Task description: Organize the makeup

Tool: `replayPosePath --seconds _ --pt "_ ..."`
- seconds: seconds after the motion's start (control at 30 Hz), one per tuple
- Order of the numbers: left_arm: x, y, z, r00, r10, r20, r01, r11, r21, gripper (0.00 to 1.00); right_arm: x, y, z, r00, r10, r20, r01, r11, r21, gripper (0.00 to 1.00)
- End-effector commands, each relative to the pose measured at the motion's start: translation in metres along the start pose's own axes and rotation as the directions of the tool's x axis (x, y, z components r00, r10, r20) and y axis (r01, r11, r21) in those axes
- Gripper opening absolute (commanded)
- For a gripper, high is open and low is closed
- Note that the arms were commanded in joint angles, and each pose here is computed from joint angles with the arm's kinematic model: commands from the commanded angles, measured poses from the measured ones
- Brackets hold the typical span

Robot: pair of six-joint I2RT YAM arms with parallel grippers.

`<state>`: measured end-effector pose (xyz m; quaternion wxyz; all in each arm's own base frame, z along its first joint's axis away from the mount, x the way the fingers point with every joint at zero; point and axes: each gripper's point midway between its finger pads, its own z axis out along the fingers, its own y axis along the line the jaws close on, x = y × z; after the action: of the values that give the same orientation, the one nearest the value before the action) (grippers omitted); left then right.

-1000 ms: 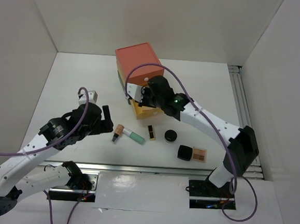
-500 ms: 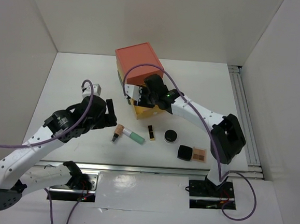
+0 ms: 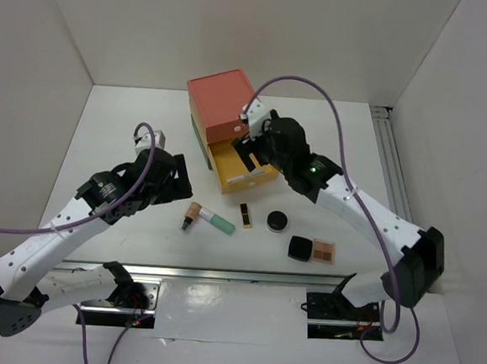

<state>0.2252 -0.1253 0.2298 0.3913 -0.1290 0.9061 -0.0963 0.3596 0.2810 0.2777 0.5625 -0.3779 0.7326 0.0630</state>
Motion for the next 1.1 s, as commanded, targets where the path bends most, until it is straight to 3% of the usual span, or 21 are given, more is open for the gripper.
replayPosePath --seconds 0.0,0.07,0.23,0.47,0.67,0.77,0.83,1.07 --pt "-0.015 -0.014 0.004 0.999 -0.040 0.033 0.040 0.999 0.016 1.00 0.061 0.017 -0.026 0.924 0.354 -0.146 -0.345 0.935 0.086 0.90" --pt "-0.014 -0.017 0.011 0.999 -0.030 0.032 0.030 0.999 0.015 1.00 0.081 0.030 -0.043 0.899 0.394 -0.193 -0.386 0.919 0.078 1.00" --pt "-0.004 -0.020 0.031 1.000 0.008 -0.019 -0.008 1.000 -0.016 1.00 0.138 0.093 -0.066 0.861 0.404 -0.309 -0.426 0.905 -0.004 1.00" --pt "0.008 -0.013 0.035 0.999 0.005 -0.038 -0.006 1.000 -0.022 1.00 0.167 0.122 -0.044 0.859 0.444 -0.253 -0.433 0.896 0.103 1.00" --pt "0.017 -0.006 0.034 0.999 -0.002 -0.050 0.001 1.000 -0.022 1.00 0.176 0.133 -0.019 0.871 0.428 -0.241 -0.408 0.903 0.132 0.92" --pt "0.017 -0.005 0.031 0.999 -0.015 -0.044 0.014 1.000 -0.016 1.00 0.183 0.126 -0.010 0.874 0.436 -0.214 -0.399 0.896 0.195 0.80" --pt "0.017 -0.005 0.031 0.999 -0.015 -0.044 0.014 1.000 -0.016 1.00 0.182 0.126 -0.006 0.875 0.441 -0.197 -0.404 0.892 0.202 0.67" --pt "0.016 -0.005 0.029 0.999 -0.018 -0.038 0.018 1.000 -0.010 1.00 0.189 0.140 0.008 0.877 0.440 -0.191 -0.415 0.896 0.157 0.65"
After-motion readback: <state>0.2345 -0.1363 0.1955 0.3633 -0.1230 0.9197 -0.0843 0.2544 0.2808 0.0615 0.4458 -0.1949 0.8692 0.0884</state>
